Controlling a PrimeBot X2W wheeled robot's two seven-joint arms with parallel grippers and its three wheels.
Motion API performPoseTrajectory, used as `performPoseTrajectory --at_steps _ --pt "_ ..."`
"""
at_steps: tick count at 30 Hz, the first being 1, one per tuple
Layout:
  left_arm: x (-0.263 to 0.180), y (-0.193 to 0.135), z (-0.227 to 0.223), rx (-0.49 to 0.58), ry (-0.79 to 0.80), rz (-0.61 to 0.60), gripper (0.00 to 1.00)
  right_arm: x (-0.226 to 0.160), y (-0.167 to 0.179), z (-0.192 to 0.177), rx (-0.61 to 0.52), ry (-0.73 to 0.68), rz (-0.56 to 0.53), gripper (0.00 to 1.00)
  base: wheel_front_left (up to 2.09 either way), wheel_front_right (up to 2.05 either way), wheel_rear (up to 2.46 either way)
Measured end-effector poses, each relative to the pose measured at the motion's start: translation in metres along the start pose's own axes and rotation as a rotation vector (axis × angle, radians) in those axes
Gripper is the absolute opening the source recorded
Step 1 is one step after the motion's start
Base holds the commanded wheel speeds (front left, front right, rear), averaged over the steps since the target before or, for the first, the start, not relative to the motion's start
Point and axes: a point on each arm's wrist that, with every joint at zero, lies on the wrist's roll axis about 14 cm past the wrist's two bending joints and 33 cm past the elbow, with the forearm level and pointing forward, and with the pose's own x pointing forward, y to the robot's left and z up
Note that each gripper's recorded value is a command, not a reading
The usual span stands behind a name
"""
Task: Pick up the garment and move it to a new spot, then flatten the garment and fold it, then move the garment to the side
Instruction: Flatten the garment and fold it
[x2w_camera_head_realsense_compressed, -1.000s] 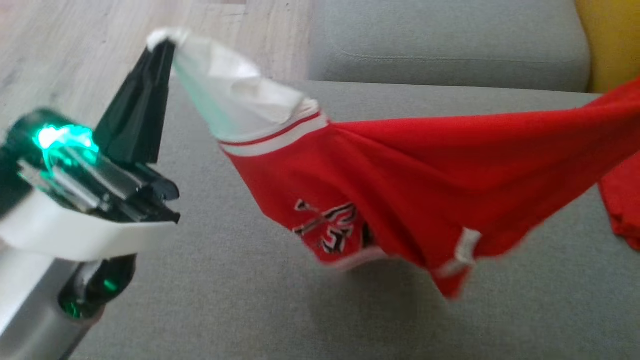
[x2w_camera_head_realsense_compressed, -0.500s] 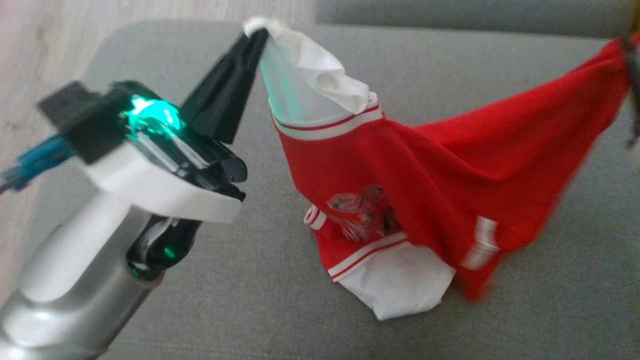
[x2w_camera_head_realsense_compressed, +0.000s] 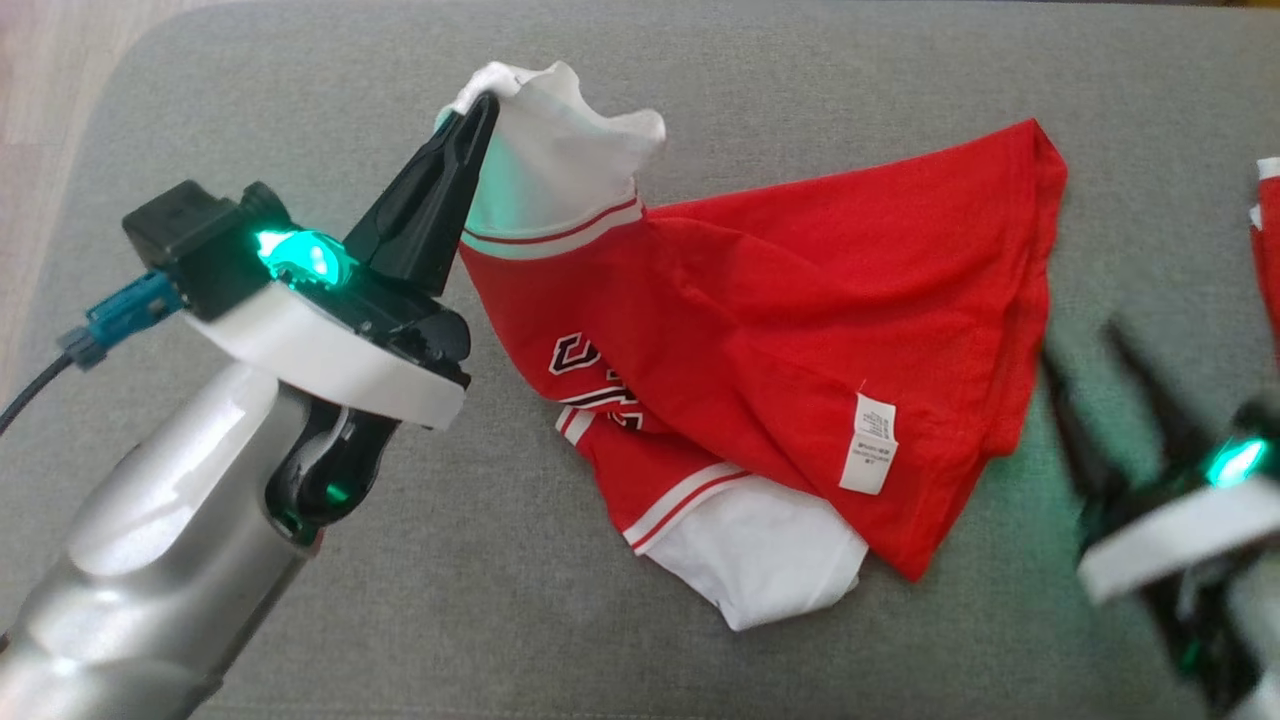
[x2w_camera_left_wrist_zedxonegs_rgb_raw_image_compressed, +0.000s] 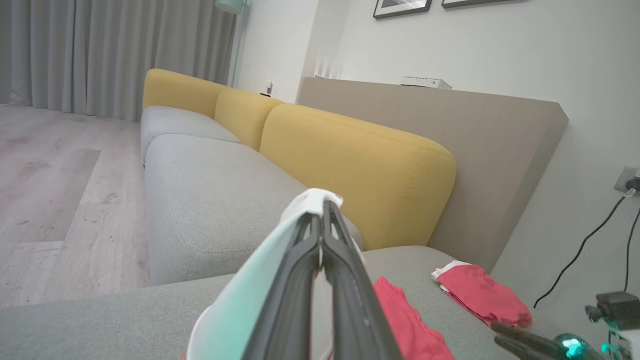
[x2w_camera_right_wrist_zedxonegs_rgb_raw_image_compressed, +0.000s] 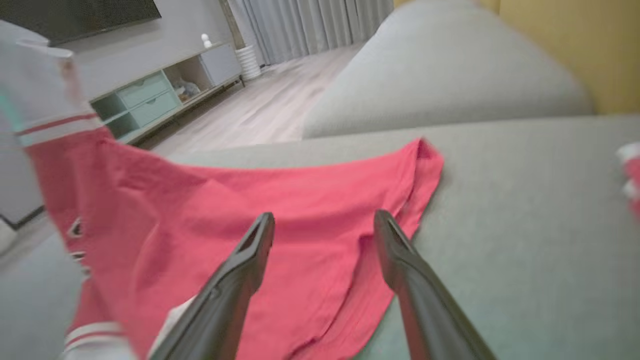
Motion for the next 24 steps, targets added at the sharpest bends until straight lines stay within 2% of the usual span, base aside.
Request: performPoseTrajectory --at_steps 4,7,15,24 --pt "0.002 0.0 -0.001 -0.001 -0.007 -0.006 0.0 -0.028 0.035 -0.033 0.216 0.091 0.045 1.0 0.0 0.0 0.0" --pt "0.003 0.001 -0.002 -0.003 -0.008 -0.006 0.0 -0.036 0.045 -0.045 0.312 0.136 0.054 1.0 0.0 0.0 0.0" --pt "-0.002 0.004 -0.001 -0.001 -0.013 0.003 0.0 -0.035 0.047 -0.075 0.385 0.244 0.039 1.0 0.0 0.0 0.0" --pt "-0.007 0.005 0.003 0.004 -0.022 0.013 0.0 -0.014 0.052 -0.08 0.48 0.288 0.053 1.0 0.0 0.0 0.0"
